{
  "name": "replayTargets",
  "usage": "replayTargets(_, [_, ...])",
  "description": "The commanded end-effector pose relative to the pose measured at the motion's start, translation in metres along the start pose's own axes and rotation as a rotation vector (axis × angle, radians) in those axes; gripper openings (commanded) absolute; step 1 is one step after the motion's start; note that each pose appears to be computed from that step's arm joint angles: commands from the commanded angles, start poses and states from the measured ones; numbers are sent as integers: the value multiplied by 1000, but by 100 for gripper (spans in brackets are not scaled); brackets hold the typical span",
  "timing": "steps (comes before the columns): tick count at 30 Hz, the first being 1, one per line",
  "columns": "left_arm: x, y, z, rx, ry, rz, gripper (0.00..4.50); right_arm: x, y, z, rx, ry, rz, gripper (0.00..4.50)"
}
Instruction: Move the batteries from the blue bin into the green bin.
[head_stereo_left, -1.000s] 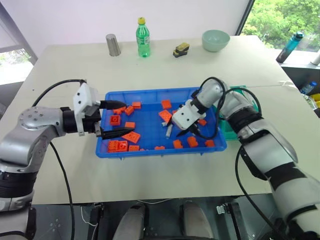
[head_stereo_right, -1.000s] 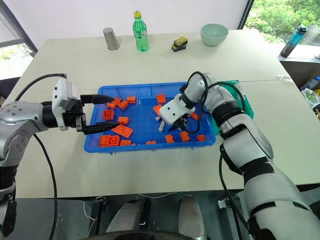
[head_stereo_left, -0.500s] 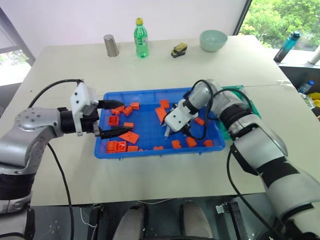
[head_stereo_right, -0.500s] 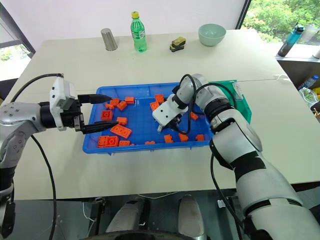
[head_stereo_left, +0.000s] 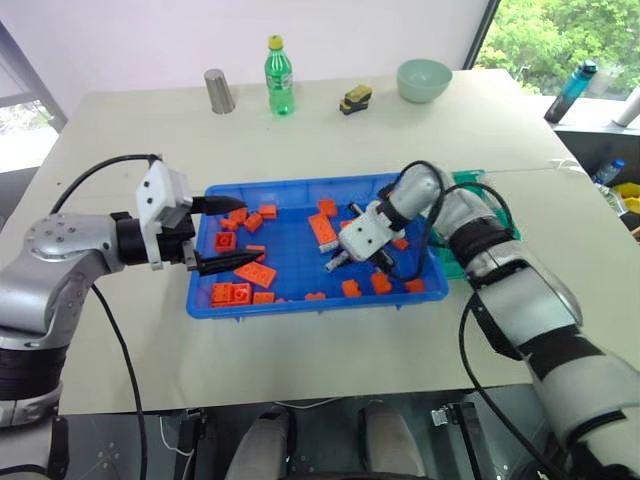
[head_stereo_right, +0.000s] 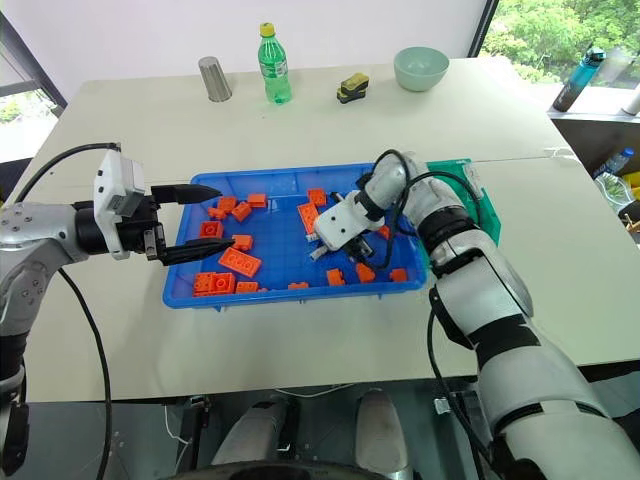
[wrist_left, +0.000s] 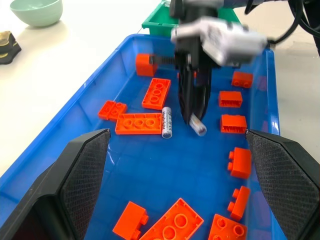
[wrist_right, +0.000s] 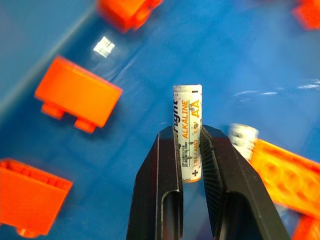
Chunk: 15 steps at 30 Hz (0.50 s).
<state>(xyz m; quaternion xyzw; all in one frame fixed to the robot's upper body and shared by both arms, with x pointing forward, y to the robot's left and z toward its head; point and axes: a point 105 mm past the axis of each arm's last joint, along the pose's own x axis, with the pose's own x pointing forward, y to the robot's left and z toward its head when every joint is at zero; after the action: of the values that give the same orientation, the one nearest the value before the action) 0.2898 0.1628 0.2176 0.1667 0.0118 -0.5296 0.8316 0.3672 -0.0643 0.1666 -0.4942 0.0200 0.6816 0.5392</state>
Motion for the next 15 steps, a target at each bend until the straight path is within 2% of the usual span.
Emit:
replayTargets(1, [0,-2,6,20,-24,-6,450,-60,-19,32,203,-161,-275,3])
replayTargets(4, [2,-3,3,10,-27,-15,450,-100,-3,23,419,-161,-466,3])
replayTargets(9, [6,-1,1,1,-29,-40,450,-149,35,-14,704,-4,-771,3])
replayTargets(15, [18,5,3,8,-45,-79,450,-165,70,-37,872,107,-932,3])
